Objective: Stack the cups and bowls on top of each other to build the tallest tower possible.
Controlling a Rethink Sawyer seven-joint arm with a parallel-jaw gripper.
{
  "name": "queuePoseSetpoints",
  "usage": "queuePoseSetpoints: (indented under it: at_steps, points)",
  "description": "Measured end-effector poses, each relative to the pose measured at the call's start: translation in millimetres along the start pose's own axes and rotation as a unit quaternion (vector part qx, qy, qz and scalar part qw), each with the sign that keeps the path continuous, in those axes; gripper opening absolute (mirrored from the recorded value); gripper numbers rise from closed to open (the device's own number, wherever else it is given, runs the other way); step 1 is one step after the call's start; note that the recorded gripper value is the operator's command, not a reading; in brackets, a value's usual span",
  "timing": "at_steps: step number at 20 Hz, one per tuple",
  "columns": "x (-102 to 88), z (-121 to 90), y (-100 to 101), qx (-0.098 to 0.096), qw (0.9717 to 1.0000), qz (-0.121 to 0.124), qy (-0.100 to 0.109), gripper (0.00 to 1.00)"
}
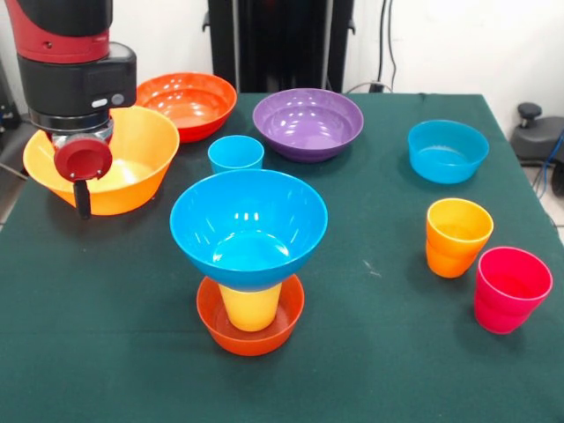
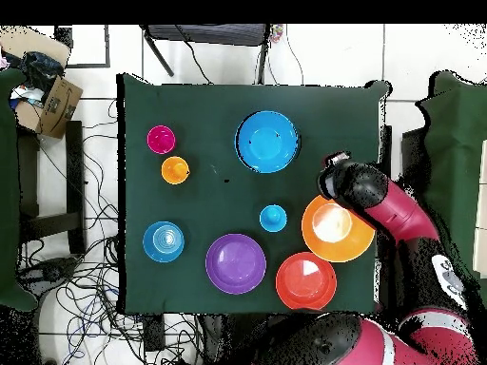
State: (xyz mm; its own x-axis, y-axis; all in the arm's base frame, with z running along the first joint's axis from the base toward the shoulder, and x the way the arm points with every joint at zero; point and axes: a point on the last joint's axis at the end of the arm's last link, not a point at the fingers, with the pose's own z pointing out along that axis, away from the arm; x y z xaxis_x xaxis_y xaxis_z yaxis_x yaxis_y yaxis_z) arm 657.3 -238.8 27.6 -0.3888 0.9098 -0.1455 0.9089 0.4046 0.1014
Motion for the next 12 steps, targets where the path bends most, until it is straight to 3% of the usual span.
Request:
queuePoseSetpoints:
  at_steps: [12]
  points:
    - [-1.4, -1.7, -1.6, 0.002, 1.0, 0.0, -0.003, 0.0]
